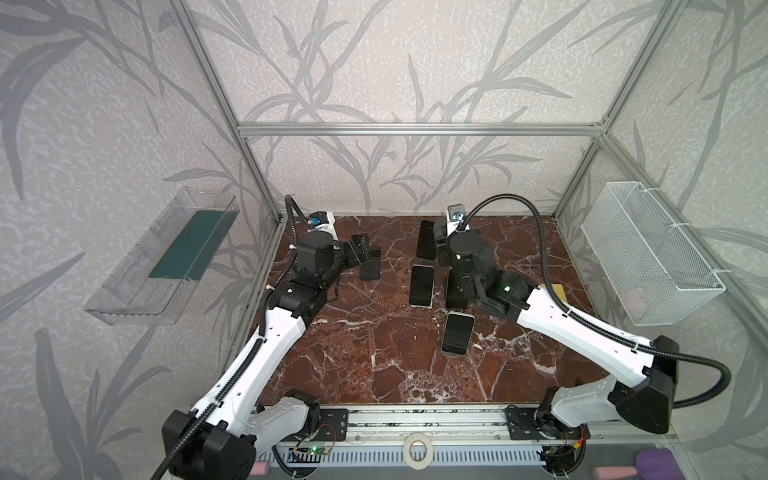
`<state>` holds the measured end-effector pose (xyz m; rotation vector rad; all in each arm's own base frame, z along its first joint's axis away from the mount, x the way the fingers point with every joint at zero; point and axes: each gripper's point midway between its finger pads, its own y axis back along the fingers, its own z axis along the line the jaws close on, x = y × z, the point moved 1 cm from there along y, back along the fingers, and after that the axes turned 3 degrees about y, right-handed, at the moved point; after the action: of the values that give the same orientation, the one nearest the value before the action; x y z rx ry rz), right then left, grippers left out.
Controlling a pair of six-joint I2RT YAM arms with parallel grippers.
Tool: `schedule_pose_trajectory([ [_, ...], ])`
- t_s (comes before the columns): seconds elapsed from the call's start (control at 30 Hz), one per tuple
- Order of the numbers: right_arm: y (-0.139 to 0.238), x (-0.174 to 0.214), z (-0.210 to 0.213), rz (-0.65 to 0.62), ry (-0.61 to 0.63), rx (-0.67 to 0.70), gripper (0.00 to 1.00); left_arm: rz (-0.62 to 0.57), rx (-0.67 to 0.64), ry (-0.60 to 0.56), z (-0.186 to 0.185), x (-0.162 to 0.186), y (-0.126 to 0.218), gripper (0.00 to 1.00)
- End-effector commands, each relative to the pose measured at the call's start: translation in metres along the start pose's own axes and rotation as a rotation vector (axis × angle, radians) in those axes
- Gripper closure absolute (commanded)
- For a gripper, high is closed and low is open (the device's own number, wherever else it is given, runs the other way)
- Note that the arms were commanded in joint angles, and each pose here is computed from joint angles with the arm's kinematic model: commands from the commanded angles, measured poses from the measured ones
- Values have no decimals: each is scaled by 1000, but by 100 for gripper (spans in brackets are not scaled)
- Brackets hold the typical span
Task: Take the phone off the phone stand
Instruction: 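Lift the grey stand and carry it toward the far corner, then set the grey stand down near the far corner and open the right gripper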
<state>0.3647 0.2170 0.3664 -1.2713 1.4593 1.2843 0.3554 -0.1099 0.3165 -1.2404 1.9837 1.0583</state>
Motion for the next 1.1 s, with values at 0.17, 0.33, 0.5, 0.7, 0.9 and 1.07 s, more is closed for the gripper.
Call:
schedule_pose_trajectory([
  [0.17,-62,28,-103,110,-157,144,50,19,27,-1,-6,6,-4,17],
  [0.33,-107,50,-148,179,-236,164,51,28,24,-16,-8,8,-5,17],
  [0.5,-149,81,-172,250,-225,222,51,37,31,-13,-10,10,-7,17],
  [0.7,-195,131,-187,334,-188,268,51,54,36,-2,-10,15,-11,17],
  [0.9,-229,187,-193,441,-190,271,50,71,59,15,-14,18,-14,17],
  [1.07,-252,225,-191,526,-202,263,47,70,62,11,-15,17,-13,17],
])
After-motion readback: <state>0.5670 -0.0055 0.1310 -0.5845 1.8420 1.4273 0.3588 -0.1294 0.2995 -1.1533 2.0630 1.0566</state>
